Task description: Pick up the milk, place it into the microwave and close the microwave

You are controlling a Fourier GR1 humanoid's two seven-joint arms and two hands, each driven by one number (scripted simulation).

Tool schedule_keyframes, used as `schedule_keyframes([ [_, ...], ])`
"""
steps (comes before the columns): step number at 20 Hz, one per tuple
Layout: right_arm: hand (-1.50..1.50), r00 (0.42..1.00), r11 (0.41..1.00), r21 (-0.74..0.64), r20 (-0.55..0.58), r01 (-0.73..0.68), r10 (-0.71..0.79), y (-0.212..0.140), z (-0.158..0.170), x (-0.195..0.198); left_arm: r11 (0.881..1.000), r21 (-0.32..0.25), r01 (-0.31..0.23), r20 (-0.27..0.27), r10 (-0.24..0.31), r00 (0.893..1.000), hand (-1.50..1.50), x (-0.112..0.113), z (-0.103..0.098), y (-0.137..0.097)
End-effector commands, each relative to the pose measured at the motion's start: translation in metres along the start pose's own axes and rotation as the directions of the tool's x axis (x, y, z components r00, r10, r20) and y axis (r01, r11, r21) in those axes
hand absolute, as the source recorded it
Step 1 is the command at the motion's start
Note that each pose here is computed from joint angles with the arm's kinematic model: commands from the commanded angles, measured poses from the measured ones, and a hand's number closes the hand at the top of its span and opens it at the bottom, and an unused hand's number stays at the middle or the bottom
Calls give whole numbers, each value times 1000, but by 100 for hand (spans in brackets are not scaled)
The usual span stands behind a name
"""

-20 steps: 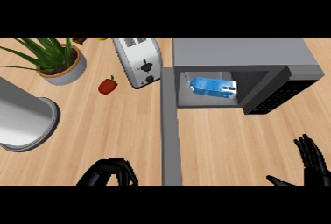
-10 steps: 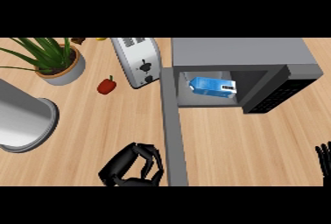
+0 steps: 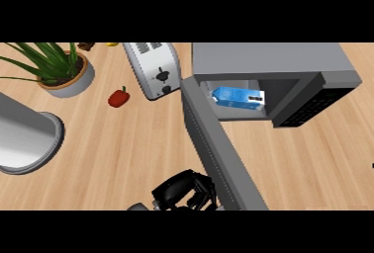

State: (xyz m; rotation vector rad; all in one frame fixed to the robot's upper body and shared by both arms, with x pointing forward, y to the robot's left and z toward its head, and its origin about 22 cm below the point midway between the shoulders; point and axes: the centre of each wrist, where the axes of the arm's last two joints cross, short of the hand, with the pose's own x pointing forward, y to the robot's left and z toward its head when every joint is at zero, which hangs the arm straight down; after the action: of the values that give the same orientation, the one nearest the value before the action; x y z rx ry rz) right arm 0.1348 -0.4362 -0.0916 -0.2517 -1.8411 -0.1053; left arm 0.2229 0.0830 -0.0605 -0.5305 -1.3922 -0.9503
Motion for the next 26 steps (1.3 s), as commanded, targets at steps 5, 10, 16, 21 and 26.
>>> schedule_keyframes([
  [5, -150, 987, 986, 123, 102, 113, -126, 13, -27, 7, 1000, -29, 0, 87, 2, 996, 150, 7, -37, -26],
  [10, -150, 986, 982, 161, 111, 103, -122, 20, -24, 14, 999, 38, -14, 131, 9, 991, -150, 22, -46, -38],
  [16, -150, 982, 972, 210, 135, 105, -135, 21, -53, 38, 991, 132, -32, 153, 11, 988, 150, 37, -58, -34],
  [21, -150, 972, 953, 269, 150, 138, -183, 38, -66, 44, 984, 177, -20, 165, -10, 986, 150, 62, -75, -18],
  [26, -150, 974, 936, 331, 143, 122, -178, 38, -80, 54, 964, 265, 16, 229, -80, 970, 150, 79, -90, 2],
])
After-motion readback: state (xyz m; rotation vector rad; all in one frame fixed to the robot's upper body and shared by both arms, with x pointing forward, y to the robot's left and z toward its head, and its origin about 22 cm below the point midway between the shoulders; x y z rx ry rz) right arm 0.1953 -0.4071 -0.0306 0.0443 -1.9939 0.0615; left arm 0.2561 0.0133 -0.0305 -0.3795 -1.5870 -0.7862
